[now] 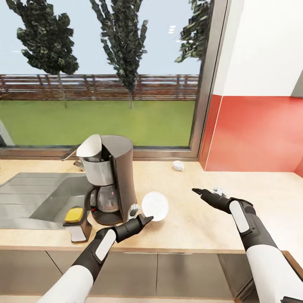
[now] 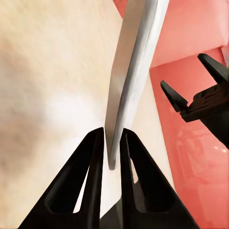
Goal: Set up a coffee station on the kitchen countertop: keep the coffee maker on the countertop, move the bottle of coffee from the kitchen shelf to the counter next to the coffee maker, place a paper coffee filter on top of the coffee maker, put the saucer next to the coffee maker with the coffee cup on the saucer, and place the electric kettle next to the coffee maker.
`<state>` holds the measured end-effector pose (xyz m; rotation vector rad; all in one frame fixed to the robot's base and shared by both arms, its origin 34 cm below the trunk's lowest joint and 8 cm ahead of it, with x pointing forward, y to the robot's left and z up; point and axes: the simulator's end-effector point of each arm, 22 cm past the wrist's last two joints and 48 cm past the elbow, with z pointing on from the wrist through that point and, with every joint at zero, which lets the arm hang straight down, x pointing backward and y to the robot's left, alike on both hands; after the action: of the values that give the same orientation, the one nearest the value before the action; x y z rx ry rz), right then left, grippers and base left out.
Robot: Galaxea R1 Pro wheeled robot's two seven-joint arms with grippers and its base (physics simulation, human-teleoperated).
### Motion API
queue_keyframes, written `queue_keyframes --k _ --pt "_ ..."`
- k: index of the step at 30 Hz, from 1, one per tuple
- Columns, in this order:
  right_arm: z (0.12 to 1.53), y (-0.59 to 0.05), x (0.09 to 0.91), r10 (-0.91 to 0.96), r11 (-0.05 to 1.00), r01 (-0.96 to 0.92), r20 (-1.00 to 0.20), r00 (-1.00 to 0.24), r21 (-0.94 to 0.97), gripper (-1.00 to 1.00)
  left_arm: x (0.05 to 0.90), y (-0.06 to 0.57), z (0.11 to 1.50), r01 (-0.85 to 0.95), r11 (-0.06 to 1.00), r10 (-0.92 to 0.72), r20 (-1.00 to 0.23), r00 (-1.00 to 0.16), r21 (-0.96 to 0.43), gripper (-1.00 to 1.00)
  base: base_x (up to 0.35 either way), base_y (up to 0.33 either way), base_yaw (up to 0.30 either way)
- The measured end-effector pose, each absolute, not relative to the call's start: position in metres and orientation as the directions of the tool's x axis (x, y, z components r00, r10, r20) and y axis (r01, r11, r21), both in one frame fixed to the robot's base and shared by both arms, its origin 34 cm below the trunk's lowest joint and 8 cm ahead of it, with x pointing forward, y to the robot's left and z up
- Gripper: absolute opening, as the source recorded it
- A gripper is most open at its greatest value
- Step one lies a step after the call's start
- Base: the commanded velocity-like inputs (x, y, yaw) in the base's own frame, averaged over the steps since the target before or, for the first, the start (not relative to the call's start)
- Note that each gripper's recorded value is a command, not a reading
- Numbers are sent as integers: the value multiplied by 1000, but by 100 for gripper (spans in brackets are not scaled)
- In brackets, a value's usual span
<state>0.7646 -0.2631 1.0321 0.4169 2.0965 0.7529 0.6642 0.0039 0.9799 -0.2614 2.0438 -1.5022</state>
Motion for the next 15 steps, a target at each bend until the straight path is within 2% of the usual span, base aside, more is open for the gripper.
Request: queue_keyframes --k 11,15 --pt "1032 -264 765 535 764 25 -610 -584 645 100 668 7 981 132 303 -526 -281 -803 -944 -100 0 0 4" --pt "1032 -265 765 535 764 26 -610 -584 645 100 671 7 987 113 259 -557 -244 -794 -959 -100 0 0 0"
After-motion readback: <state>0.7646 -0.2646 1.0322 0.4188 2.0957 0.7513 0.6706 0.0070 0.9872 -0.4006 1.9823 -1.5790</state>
